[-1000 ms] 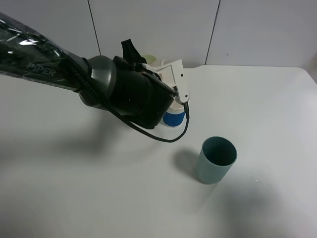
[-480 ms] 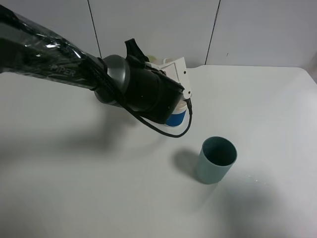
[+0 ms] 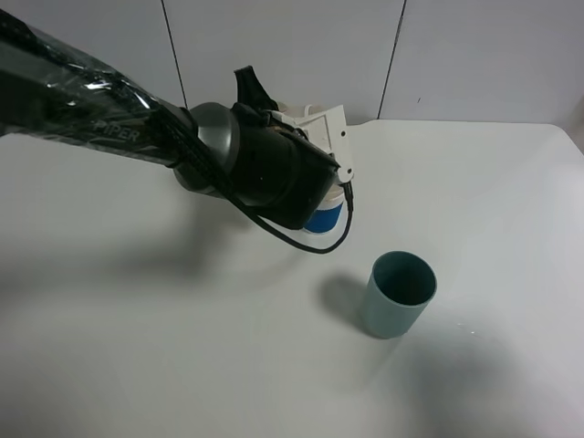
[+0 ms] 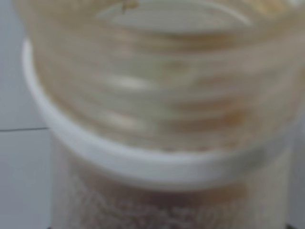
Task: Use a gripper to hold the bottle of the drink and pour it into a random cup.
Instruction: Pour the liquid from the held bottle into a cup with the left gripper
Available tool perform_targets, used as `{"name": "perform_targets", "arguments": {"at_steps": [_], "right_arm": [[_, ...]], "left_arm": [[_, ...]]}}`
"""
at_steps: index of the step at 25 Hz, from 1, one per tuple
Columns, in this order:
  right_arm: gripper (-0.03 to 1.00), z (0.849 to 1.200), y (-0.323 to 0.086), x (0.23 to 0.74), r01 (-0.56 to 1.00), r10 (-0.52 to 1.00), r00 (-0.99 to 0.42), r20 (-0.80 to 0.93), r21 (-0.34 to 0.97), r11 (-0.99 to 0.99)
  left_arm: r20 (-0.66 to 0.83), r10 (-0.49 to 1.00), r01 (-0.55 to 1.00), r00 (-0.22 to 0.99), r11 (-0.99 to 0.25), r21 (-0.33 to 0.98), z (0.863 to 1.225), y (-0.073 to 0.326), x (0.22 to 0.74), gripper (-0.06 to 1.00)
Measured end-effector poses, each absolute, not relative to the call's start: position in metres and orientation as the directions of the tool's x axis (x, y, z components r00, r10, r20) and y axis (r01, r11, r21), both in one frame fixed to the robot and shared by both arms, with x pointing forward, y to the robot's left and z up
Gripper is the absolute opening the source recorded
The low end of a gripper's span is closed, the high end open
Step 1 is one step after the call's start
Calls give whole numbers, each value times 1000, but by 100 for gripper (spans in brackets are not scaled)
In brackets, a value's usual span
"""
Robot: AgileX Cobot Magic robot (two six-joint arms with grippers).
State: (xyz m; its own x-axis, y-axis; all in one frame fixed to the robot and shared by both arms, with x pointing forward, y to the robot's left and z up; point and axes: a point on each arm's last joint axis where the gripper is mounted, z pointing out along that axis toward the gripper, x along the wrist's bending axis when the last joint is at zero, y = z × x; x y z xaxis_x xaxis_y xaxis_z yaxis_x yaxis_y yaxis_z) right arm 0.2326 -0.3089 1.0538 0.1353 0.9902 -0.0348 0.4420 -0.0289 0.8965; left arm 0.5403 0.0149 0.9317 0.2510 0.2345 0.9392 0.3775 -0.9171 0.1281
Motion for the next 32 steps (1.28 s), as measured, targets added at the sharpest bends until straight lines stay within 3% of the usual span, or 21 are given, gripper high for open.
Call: {"name": "perform_targets", "arguments": {"at_steps": [12, 32], "right_arm": [[63, 1054, -309, 233, 442, 990, 135, -35, 897, -29], [63, 1054, -309, 233, 442, 990, 135, -35, 897, -29]], "left_arm": [[957, 168, 290, 238, -952, 95, 932, 8, 536, 36], [963, 96, 288, 253, -958, 20, 919, 19, 530, 36]]}}
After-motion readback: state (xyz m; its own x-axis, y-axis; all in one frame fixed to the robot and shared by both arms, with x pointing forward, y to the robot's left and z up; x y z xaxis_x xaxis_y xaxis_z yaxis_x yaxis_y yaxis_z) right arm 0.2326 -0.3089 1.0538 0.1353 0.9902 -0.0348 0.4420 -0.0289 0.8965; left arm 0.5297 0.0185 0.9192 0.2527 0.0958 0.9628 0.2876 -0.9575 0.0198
